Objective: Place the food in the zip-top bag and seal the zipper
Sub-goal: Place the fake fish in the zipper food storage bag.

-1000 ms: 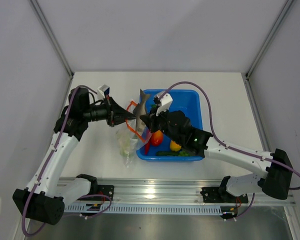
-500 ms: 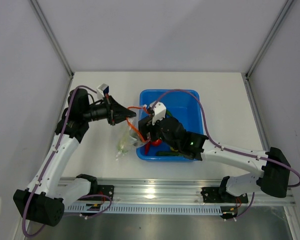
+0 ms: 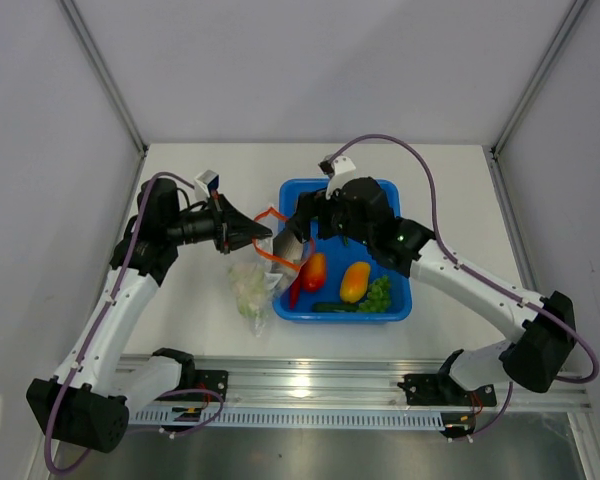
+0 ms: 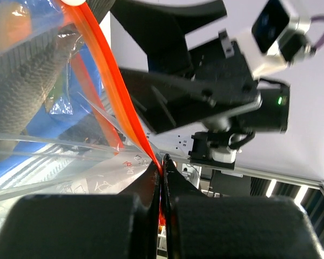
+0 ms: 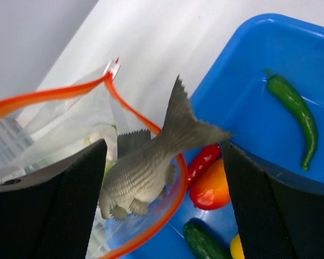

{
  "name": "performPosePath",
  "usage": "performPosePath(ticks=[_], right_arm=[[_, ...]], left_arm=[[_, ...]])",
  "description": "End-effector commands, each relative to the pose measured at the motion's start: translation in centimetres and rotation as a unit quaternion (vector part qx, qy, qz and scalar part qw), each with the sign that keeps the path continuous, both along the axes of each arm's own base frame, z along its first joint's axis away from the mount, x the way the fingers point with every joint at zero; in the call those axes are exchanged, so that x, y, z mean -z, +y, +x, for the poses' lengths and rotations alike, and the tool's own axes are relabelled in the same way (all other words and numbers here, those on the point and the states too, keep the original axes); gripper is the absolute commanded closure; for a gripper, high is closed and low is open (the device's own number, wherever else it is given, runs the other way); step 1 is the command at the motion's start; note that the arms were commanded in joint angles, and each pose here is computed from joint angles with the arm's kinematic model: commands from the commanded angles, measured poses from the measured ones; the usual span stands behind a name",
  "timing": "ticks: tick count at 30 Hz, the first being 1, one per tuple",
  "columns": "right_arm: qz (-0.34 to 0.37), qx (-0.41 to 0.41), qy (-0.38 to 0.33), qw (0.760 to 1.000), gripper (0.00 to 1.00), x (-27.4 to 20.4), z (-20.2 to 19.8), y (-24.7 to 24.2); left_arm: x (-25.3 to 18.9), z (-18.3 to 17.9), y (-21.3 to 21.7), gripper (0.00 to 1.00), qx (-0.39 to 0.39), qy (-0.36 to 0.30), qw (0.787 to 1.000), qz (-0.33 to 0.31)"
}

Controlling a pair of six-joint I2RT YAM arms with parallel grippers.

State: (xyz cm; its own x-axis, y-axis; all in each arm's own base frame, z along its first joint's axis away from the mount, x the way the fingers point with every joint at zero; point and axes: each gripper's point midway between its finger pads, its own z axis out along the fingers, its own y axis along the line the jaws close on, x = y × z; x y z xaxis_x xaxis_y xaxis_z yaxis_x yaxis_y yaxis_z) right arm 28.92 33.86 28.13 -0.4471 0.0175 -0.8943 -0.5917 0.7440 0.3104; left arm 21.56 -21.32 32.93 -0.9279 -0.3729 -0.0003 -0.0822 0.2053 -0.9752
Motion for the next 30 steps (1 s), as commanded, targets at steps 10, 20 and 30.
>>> performPosePath(ticks=[10,20,30], right_arm=[[0.084,-0.112,0.105,0.985,0.25,-2.1,0.1,1.9],[0.093,-0.141,0.128,0.977,0.44,-1.3,-1.1,2.0],[0.084,-0.125,0.141,0.978,1.00,-1.8,-0.7,1.6]], left_arm=[[-1.2,-0.4,0.0,0.99,0.022,-0.025,0.999,-0.005],[-0.7,-0.3,0.0,0.99,0.023,-0.023,0.999,-0.002],[-0.4,-0.2,0.0,0.99,0.020,-0.023,1.000,0.003]])
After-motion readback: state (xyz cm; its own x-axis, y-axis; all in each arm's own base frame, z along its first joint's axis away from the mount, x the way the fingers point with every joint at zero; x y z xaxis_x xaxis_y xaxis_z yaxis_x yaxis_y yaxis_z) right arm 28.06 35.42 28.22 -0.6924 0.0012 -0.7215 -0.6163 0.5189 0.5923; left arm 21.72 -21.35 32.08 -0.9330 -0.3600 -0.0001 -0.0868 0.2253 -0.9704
